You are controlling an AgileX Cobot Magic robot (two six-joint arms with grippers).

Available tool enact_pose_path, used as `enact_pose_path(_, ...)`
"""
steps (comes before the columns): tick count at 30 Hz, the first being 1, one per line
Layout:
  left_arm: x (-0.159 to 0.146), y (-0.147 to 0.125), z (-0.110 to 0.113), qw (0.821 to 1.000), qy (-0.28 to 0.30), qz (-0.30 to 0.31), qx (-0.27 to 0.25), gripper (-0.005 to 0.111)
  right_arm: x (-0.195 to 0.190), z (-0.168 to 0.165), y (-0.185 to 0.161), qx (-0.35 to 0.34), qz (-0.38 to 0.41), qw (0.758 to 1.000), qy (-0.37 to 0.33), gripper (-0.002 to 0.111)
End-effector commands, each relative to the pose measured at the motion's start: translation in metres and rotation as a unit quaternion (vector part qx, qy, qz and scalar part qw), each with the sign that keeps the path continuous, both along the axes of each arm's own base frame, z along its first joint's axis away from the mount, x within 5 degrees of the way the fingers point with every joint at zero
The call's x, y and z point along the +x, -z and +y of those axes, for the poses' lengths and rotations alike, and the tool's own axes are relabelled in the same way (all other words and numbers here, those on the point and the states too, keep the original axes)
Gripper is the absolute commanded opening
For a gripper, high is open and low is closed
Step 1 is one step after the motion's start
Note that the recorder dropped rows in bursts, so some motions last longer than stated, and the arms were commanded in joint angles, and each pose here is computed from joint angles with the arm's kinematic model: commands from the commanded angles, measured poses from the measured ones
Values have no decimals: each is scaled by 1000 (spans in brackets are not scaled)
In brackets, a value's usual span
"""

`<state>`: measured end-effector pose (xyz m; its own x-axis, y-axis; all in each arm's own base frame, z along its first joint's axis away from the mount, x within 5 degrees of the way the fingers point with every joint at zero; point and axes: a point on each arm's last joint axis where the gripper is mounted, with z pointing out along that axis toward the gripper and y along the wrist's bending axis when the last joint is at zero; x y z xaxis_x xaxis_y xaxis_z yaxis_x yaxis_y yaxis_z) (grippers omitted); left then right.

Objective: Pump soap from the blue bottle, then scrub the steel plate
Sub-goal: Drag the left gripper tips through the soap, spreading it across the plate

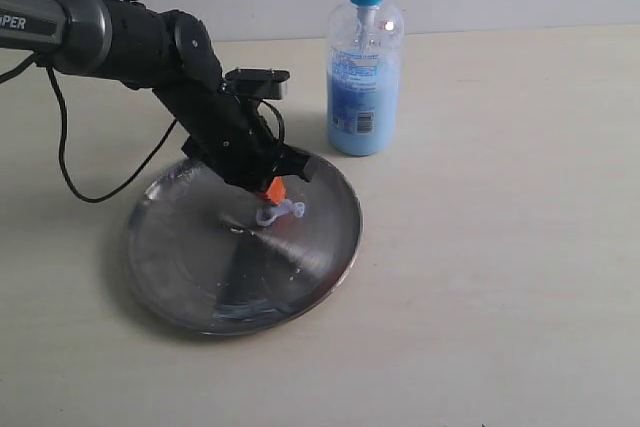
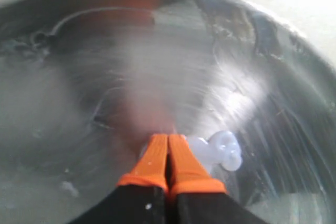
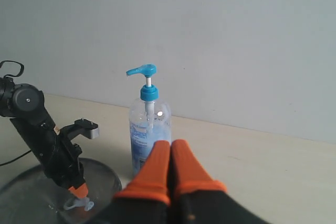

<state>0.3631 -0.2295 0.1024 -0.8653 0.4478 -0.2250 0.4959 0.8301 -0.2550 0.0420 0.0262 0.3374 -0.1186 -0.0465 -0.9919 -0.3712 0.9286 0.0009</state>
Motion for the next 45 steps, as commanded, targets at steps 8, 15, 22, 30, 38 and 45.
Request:
enact_pose_path(8,-14,15,6,995,55,42,68,0,-1,0,1,1,-2,1000,-1,0)
enact_pose_path(15,-26,13,-15,996,74,48,33,0,-1,0,1,1,-2,1000,-1,0)
enact_pose_path(22,-24,12,-31,998,58,7,0,0,-1,0,1,1,-2,1000,-1,0)
enact_pose_path(30,-18,11,-32,998,51,-27,-4,0,-1,0,1,1,-2,1000,-1,0)
enact_pose_path(38,-11,12,-19,999,42,-21,8,0,-1,0,1,1,-2,1000,-1,0)
enact_pose_path(45,-8,14,1,998,40,5,54,0,-1,0,1,2,-1,1000,-1,0)
